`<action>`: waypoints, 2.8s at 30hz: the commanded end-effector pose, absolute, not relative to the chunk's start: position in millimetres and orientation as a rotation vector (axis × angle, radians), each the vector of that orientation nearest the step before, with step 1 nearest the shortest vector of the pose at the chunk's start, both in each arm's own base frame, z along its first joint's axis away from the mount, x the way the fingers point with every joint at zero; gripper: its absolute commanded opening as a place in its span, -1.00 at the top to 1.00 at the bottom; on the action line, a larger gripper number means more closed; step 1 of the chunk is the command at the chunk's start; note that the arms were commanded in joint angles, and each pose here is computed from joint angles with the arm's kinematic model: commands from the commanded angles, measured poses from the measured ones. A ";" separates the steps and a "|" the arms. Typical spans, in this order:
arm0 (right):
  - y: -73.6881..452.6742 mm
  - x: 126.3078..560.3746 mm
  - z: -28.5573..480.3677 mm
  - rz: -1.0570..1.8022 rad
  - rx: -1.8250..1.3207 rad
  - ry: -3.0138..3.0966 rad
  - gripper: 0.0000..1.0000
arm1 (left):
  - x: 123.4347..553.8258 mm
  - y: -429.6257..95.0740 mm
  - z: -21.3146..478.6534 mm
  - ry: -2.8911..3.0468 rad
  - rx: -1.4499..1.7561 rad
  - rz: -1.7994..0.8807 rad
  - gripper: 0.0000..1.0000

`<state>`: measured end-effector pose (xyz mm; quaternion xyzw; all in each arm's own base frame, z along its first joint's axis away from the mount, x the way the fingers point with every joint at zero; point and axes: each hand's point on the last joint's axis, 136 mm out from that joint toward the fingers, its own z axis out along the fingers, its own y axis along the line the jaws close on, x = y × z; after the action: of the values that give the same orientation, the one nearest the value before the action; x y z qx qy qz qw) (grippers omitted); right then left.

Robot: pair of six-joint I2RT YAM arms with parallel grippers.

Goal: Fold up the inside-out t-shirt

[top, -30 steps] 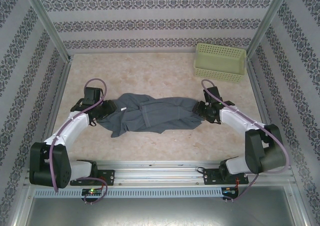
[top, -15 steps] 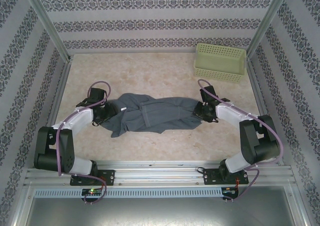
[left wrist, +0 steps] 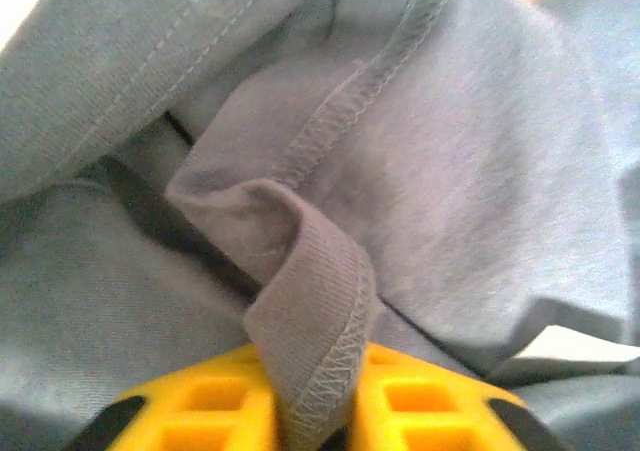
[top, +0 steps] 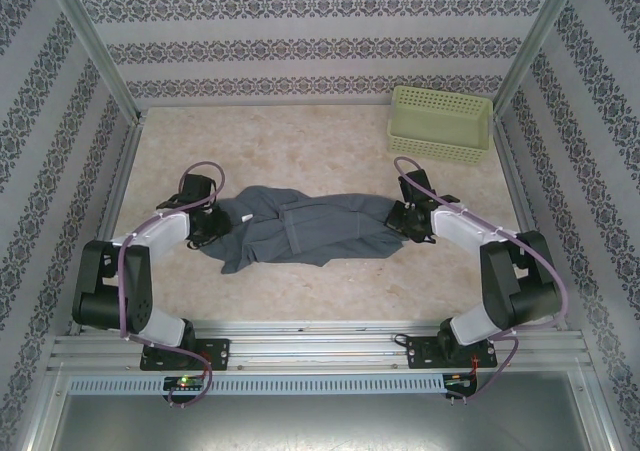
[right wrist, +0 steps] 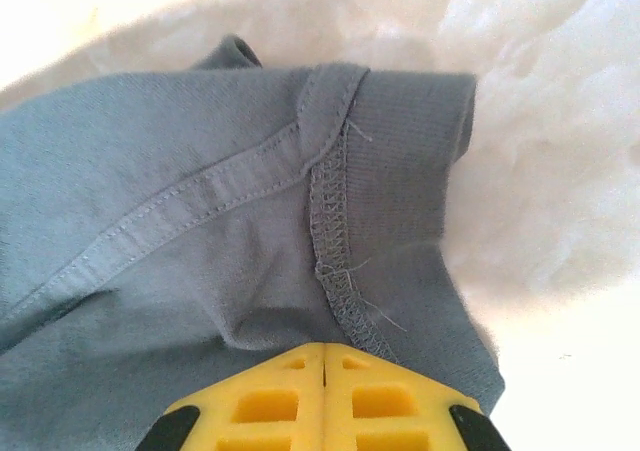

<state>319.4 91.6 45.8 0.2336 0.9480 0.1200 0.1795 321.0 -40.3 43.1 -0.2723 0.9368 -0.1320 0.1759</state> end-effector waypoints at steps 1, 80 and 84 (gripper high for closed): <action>87.9 321.7 65.4 0.285 0.600 2.632 1.00 | 334.2 -39.7 73.7 2.573 -0.722 -0.419 0.78; 71.8 284.6 165.4 0.284 0.493 2.440 0.01 | 273.7 -312.5 78.0 2.807 0.217 -0.511 -0.23; 72.0 284.8 164.6 0.285 0.495 2.441 -0.01 | 272.7 -312.6 74.9 2.813 0.213 -0.513 -0.26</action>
<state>284.0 72.9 162.1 0.1783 0.9284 0.1008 0.3099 273.9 -311.7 74.6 0.0776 0.9696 -0.1866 0.1377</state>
